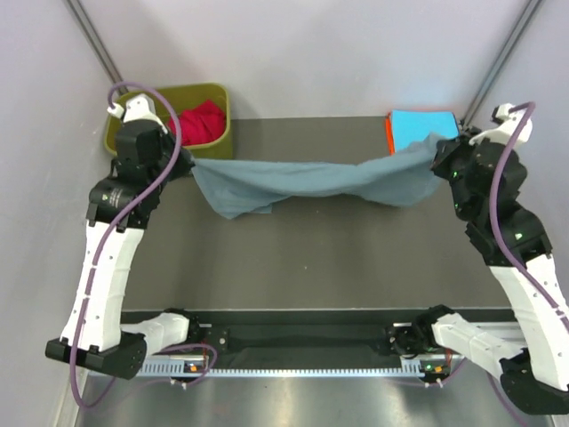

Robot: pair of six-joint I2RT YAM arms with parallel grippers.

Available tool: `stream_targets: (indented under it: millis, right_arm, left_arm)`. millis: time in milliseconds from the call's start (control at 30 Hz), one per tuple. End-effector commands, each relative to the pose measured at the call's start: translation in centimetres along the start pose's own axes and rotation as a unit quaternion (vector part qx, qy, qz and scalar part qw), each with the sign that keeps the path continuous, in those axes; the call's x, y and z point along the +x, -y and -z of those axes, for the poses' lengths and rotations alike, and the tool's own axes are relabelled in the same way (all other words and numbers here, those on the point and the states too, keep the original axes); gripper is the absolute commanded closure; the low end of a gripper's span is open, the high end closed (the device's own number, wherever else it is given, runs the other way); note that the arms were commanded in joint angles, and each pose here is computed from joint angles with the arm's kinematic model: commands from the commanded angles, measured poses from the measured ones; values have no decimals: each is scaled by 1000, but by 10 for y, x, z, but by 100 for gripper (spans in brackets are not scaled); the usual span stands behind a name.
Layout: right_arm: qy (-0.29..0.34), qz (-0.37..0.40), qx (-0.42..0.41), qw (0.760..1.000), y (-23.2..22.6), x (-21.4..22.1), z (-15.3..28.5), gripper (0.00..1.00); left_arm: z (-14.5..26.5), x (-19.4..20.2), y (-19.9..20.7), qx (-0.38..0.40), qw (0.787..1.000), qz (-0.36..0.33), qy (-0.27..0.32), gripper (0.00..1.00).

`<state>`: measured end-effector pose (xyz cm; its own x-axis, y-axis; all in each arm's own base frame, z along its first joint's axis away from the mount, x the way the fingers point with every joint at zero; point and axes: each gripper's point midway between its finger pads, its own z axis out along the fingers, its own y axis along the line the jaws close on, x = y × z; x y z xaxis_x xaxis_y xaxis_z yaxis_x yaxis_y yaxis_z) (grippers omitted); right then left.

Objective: Fold and stack the t-shirts
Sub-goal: Flatten the tshirt out

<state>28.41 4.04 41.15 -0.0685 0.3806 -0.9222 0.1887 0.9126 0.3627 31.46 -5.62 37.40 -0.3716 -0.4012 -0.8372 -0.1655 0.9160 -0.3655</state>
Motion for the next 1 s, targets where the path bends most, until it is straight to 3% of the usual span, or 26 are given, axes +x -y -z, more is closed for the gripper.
stream_targets:
  millis: [0, 167, 200, 333, 500, 767, 967]
  right_arm:
    - [80, 43, -42, 995, -23, -64, 2, 100]
    - [177, 43, -92, 979, -54, -140, 18, 100]
    - [215, 42, -100, 971, -57, -170, 34, 100]
    - [298, 38, -124, 946, -61, -233, 78, 100]
    - [391, 34, -145, 908, -43, -287, 151, 100]
    - [475, 24, -202, 856, -19, -320, 249, 100]
    - [467, 14, -239, 851, -25, -316, 261, 100]
  left_arm:
    - [11, -44, 5, -10, 998, -13, 55, 100]
    - [36, -109, 52, 77, 988, -18, 130, 100]
    - [39, -111, 73, 130, 983, -30, 125, 100]
    - [97, -145, 121, 266, 940, -98, 187, 100]
    - [167, -168, 122, 305, 907, -112, 268, 100]
    - [280, -180, 101, 338, 859, -99, 370, 100]
    - [288, -173, 105, 366, 853, -80, 364, 100]
